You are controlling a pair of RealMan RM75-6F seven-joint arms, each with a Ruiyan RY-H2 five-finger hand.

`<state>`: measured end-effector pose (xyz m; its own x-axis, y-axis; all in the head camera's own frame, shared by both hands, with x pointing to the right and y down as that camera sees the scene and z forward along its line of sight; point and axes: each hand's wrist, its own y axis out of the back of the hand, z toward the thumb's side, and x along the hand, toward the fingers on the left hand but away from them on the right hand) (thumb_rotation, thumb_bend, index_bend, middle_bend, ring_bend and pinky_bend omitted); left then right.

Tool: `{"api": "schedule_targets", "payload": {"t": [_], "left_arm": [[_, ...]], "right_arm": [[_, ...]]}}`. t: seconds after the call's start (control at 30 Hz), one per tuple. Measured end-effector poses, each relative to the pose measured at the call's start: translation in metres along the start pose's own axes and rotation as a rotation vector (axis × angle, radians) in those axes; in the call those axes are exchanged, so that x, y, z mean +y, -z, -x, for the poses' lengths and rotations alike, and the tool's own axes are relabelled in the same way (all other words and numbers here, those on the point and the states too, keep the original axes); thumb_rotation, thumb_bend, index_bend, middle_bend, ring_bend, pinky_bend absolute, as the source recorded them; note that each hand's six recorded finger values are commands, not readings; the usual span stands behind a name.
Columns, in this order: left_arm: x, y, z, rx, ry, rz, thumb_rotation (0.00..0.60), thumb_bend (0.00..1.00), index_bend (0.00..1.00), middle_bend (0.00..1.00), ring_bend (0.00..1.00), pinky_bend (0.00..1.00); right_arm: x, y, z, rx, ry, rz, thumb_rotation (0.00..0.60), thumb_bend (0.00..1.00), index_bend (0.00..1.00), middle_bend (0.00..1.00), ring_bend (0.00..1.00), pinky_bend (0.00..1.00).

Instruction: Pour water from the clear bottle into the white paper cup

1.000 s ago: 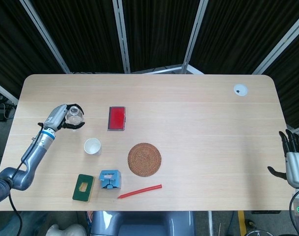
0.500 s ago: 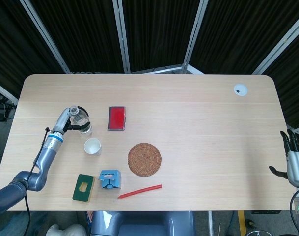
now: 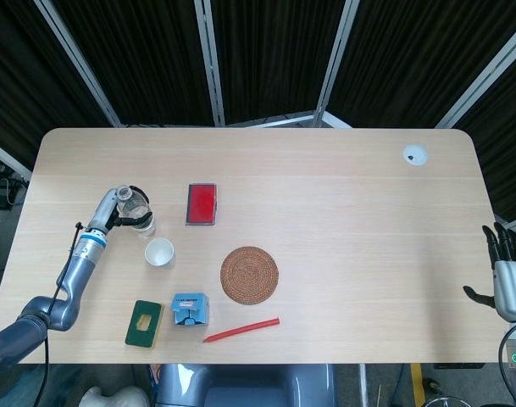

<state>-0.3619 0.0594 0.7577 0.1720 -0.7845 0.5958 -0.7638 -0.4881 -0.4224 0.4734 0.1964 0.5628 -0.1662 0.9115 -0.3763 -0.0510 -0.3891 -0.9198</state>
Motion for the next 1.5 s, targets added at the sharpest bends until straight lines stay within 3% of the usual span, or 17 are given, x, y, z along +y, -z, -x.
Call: {"api": "schedule_targets", "payload": {"t": [0.2,0.4,0.6,0.77,0.9,1.27,1.5], "left_arm": [[0.001,0.006,0.001,0.011,0.004,-0.016,0.600,0.30,0.47,0.35,0.24,0.32],[0.000,0.010,0.003,0.015,0.013,-0.013,0.600,0.22,0.34,0.21,0.11,0.24],[-0.001,0.013,0.005,0.018,0.026,-0.016,0.600,0.19,0.26,0.13,0.04,0.15],[0.001,0.016,0.008,0.011,0.028,-0.032,0.600,0.16,0.09,0.01,0.00,0.07],[0.005,0.019,0.011,0.011,0.023,-0.022,0.600,0.15,0.01,0.00,0.00,0.00],[0.042,0.019,0.031,-0.018,0.043,-0.142,0.600,0.10,0.00,0.00,0.00,0.00],[0.059,0.013,0.050,-0.050,0.043,-0.166,0.600,0.10,0.00,0.00,0.00,0.00]], "right_arm": [[0.000,0.001,0.000,-0.001,-0.001,-0.001,0.600,0.00,0.00,0.00,0.00,0.00],[0.000,0.000,-0.001,-0.001,-0.002,-0.001,0.600,0.00,0.00,0.00,0.00,0.00],[-0.001,0.000,-0.001,0.001,-0.002,-0.003,0.600,0.00,0.00,0.00,0.00,0.00],[0.000,0.000,-0.001,0.001,0.000,-0.002,0.600,0.00,0.00,0.00,0.00,0.00],[0.000,-0.001,-0.001,0.003,0.000,0.000,0.600,0.00,0.00,0.00,0.00,0.00],[0.005,-0.006,-0.006,0.029,0.008,0.022,0.600,0.00,0.00,0.00,0.00,0.00],[0.008,-0.010,-0.008,0.044,0.012,0.033,0.600,0.00,0.00,0.00,0.00,0.00]]}}
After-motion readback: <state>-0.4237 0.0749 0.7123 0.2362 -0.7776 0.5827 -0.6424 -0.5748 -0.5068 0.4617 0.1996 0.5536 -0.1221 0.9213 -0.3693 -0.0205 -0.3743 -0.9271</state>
